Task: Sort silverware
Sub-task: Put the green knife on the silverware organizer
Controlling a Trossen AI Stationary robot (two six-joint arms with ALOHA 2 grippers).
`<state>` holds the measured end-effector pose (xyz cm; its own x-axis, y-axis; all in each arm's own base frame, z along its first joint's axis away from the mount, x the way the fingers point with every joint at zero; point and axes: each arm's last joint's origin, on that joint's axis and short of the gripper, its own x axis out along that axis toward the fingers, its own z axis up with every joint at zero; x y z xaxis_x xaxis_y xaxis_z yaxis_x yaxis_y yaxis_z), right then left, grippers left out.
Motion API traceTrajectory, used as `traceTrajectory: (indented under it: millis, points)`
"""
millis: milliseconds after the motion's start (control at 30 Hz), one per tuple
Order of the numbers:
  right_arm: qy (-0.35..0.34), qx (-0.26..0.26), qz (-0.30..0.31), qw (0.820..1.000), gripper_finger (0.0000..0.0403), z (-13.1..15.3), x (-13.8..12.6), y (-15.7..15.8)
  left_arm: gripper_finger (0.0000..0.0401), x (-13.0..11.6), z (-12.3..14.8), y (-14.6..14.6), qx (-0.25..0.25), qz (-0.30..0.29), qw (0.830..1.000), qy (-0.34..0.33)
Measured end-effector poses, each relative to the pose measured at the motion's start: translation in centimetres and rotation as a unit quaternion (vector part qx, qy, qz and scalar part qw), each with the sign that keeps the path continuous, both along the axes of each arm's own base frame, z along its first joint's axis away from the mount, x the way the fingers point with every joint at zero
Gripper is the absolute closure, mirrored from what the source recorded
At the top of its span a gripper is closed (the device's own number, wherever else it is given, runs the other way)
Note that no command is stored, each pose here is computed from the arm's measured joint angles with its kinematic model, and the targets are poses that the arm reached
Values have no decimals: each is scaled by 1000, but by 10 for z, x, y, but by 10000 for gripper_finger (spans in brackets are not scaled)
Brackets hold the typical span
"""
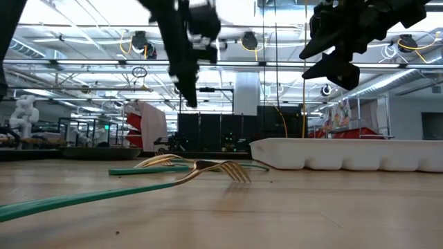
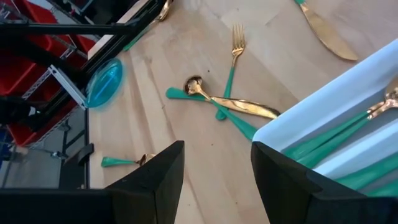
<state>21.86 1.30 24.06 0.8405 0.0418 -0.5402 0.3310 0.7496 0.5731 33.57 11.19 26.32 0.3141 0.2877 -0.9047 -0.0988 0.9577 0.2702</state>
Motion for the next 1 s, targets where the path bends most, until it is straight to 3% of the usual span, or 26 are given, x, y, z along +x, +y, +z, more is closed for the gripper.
traceTrajectory:
  millis: [200,367,700,1000]
  points:
    - [0,19,-12,1000,225,0,0,0,257,-15,-36,60,-3,43,999,-17]
    - [-2,22,-15,1000,225,1,0,0,257,-36,-52,84,-42,3,999,-8]
    - [-3,12,-23,1000,225,0,0,-1,257,-45,-73,78,-66,-92,993,23]
    - [-2,12,-23,1000,225,0,0,-1,257,-32,-97,66,-85,-116,989,46]
